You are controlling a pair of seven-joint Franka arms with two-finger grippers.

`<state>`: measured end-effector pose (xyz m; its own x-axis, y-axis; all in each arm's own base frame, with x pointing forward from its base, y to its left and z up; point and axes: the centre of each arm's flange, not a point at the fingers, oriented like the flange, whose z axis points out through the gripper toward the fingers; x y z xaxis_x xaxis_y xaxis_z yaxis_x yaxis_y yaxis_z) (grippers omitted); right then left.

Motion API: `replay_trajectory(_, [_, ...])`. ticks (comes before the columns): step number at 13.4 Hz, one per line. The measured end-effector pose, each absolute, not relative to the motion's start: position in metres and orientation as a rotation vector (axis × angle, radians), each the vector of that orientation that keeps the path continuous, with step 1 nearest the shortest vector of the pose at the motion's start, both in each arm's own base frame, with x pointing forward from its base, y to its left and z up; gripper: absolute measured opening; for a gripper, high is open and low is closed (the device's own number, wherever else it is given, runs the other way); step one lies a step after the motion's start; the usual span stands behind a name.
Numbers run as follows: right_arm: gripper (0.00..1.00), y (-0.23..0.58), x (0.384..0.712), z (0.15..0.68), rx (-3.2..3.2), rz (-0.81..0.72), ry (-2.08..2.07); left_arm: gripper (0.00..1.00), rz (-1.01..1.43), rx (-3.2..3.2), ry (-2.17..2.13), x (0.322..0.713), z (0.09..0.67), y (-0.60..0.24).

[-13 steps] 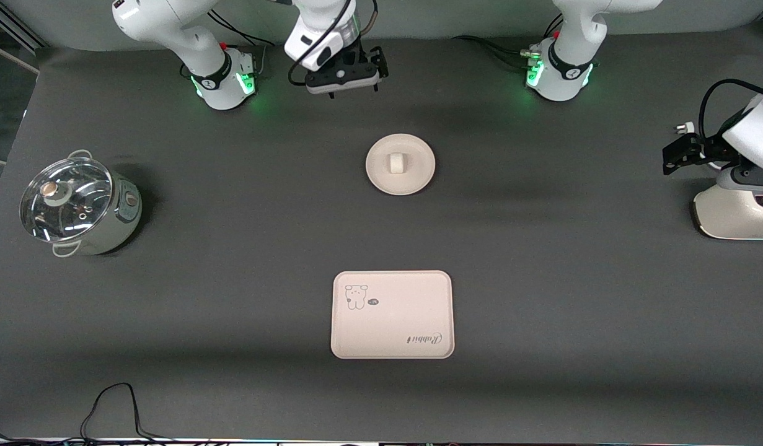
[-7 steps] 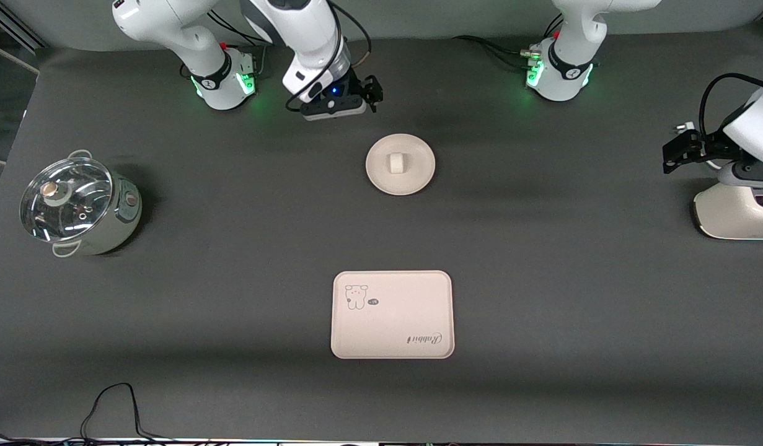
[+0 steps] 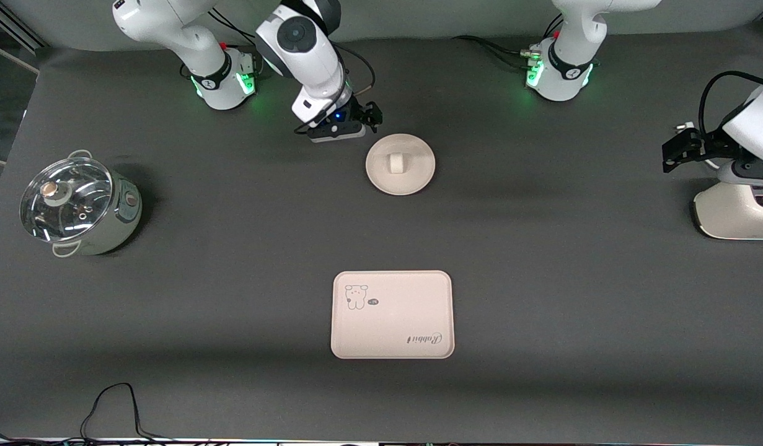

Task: Place bun in plate and plate on tray
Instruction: 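Reach the right gripper to the plate rim and grip it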

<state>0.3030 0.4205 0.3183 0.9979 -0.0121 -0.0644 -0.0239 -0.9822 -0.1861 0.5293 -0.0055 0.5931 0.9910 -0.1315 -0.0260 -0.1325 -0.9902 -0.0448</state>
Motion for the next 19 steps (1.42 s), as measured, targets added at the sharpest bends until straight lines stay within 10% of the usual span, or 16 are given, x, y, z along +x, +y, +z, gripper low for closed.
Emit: replay_trajectory(19, [0.89,0.413,0.312,0.179,-2.938,0.109,0.146,1.00,0.041,-3.095,0.198,0.530,0.591,-0.004])
